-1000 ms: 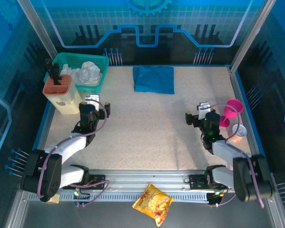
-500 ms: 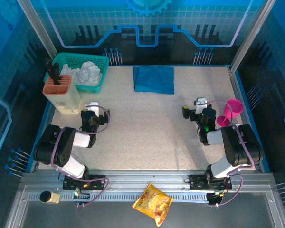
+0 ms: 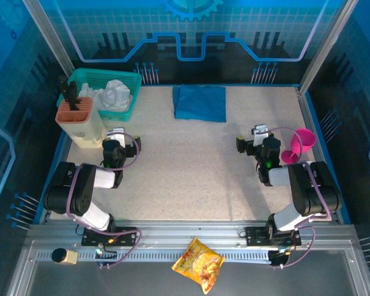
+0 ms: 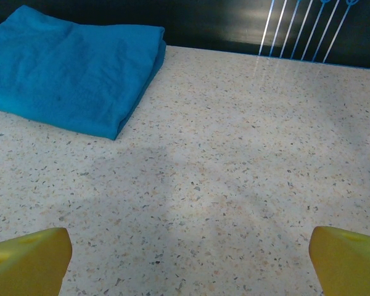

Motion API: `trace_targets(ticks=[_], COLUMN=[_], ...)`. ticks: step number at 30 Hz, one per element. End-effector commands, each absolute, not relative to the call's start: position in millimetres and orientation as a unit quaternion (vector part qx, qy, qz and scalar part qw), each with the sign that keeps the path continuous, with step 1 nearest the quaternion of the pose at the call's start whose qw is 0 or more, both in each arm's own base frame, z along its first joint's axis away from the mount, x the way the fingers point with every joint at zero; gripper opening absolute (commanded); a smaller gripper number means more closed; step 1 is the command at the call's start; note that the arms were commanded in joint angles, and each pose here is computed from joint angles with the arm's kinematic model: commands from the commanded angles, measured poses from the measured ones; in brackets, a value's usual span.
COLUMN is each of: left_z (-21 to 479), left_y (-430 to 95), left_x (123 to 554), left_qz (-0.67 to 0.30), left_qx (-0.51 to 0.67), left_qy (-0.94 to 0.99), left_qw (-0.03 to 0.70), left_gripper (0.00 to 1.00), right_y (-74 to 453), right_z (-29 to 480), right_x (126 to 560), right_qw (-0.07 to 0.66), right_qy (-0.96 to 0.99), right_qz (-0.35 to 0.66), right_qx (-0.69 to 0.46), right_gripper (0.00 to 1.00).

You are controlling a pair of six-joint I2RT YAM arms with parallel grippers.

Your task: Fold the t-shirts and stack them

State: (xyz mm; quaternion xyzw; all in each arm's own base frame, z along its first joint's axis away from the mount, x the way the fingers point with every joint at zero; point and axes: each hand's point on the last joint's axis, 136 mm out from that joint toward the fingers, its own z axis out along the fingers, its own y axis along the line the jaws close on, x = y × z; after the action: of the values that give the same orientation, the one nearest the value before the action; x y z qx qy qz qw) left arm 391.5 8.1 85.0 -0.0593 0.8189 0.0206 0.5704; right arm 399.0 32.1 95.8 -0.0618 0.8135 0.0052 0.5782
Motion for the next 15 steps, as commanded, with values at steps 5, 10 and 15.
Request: trace_targets(ticks=[5,10,15], left_z=[96.4,96.3,96.3], left_y=[6.2,6.2,6.2], left_x=[397.1,397.2,397.5], left_qz=[0.009,0.009,0.009], left_qx=[-0.06,-0.06,-0.06], left_qy=[0.808,0.808,0.808], left_qw=[0.586,0.586,0.585], left_gripper=[1.0,1.0,1.0], right_y=[28.8,29.2,29.2], right_z=[99.3,99.1,98.6], right_x=[399.8,399.9,399.6], right_qw=[0.582,0.581,0.581], right_qy=[0.811,0.811,0.812], right_qz=[0.006,0.006,0.006], right_qx=[-0.061,-0.062,-0.062], right_gripper=[1.0,1.0,1.0])
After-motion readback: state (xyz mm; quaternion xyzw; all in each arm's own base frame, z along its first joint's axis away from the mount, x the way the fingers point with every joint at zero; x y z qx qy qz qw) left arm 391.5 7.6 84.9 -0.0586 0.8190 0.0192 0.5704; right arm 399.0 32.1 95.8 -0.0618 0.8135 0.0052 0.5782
